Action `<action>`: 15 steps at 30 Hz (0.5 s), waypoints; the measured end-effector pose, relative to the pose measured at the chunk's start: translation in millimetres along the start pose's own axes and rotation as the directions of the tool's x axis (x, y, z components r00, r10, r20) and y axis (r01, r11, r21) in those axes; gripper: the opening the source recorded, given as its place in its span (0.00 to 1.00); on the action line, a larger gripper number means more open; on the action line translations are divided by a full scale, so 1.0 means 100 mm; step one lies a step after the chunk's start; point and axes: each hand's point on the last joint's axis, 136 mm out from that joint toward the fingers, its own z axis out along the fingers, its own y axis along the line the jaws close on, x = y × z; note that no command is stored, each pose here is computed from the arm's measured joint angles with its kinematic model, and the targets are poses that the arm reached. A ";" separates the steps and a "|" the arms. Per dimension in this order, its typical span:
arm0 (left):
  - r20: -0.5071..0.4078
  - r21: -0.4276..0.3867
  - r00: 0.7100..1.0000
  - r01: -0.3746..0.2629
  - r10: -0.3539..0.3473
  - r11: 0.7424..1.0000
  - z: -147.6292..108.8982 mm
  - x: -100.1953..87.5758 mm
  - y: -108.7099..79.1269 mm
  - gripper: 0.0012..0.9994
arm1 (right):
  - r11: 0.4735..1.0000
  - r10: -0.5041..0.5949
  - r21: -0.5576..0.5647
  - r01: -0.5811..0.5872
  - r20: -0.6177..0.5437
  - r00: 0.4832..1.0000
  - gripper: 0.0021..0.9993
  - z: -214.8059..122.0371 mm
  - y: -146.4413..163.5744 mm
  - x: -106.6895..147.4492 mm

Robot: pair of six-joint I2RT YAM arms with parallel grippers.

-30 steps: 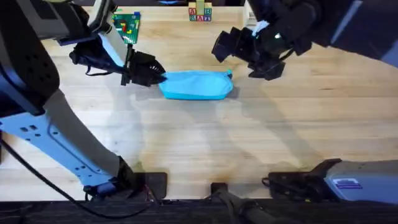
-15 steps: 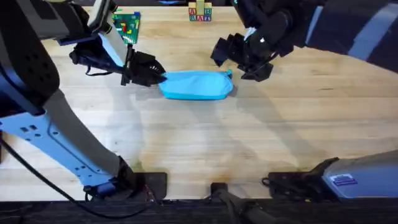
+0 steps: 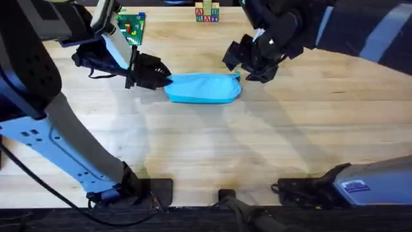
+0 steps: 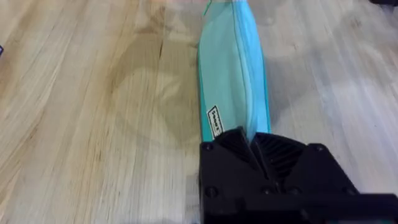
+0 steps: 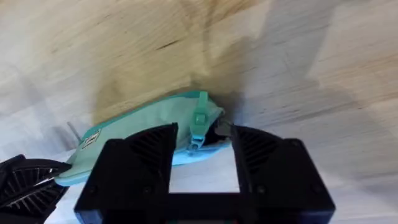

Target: Unzip the bag, pick up the pens from the table one at a time and place them inside, then zip the bag closed.

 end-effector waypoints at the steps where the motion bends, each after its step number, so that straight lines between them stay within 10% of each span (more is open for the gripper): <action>1: 0.000 0.000 1.000 0.000 0.000 1.000 0.00 0.00 0.00 0.04 | 1.000 0.002 0.000 -0.002 0.000 1.000 0.52 0.00 0.00 0.00; 15: 0.000 0.000 1.000 0.000 0.000 1.000 0.00 0.00 0.00 0.04 | 1.000 0.011 0.020 -0.010 -0.018 1.000 0.35 0.09 -0.02 0.03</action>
